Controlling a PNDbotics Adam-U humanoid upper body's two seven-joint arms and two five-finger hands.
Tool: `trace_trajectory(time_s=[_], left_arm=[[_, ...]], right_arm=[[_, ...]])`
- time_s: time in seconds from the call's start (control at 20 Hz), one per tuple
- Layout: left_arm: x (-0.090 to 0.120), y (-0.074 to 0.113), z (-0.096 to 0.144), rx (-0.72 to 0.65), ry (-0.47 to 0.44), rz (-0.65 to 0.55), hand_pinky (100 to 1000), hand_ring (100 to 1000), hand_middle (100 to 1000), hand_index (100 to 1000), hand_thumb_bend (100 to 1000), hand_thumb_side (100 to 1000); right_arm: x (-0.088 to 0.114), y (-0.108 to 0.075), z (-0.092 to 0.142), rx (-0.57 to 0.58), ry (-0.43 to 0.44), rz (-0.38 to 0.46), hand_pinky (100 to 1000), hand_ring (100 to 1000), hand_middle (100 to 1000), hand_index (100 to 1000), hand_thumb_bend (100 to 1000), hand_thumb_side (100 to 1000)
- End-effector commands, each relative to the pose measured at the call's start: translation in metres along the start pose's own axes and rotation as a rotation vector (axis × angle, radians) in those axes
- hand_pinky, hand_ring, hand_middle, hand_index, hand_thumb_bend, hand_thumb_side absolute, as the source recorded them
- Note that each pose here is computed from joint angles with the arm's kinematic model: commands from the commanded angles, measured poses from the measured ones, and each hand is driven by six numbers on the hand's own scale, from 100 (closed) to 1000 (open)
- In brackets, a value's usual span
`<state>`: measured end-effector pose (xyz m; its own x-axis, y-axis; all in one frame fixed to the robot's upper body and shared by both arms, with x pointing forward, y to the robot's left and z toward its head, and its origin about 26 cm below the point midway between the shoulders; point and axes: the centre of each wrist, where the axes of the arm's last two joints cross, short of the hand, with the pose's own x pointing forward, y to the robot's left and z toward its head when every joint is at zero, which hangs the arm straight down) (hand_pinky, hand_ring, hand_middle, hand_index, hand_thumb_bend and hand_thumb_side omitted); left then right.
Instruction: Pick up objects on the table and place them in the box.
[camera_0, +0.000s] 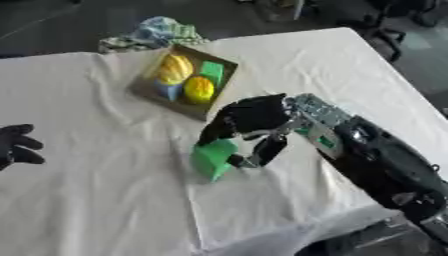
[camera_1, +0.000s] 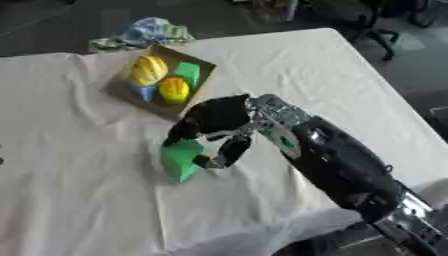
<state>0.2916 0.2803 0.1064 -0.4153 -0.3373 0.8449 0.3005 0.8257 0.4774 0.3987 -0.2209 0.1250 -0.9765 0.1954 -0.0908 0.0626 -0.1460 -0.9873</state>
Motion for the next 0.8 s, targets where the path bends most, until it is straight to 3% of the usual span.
trace_trajectory(time_s=[0.05,0.2,0.45,0.8], left_arm=[[0.006,0.006,0.000,0.015,-0.021,-0.015,690,586,613,839,100,926],[0.006,0.006,0.000,0.027,-0.021,-0.013,690,585,613,839,100,927],[0.006,0.000,-0.003,0.017,-0.033,0.013,690,585,612,838,100,930],[0.012,-0.011,-0.013,-0.035,-0.072,0.058,690,584,610,838,100,921]], right_arm=[[-0.016,-0.027,0.035,-0.163,0.048,0.011,759,706,492,967,100,190],[-0.037,-0.042,0.067,-0.258,0.149,-0.020,753,700,489,965,100,183],[-0.076,-0.049,0.100,-0.296,0.409,-0.121,751,699,495,967,100,184],[-0.105,-0.029,0.125,-0.385,0.777,-0.220,731,686,500,970,100,198]])
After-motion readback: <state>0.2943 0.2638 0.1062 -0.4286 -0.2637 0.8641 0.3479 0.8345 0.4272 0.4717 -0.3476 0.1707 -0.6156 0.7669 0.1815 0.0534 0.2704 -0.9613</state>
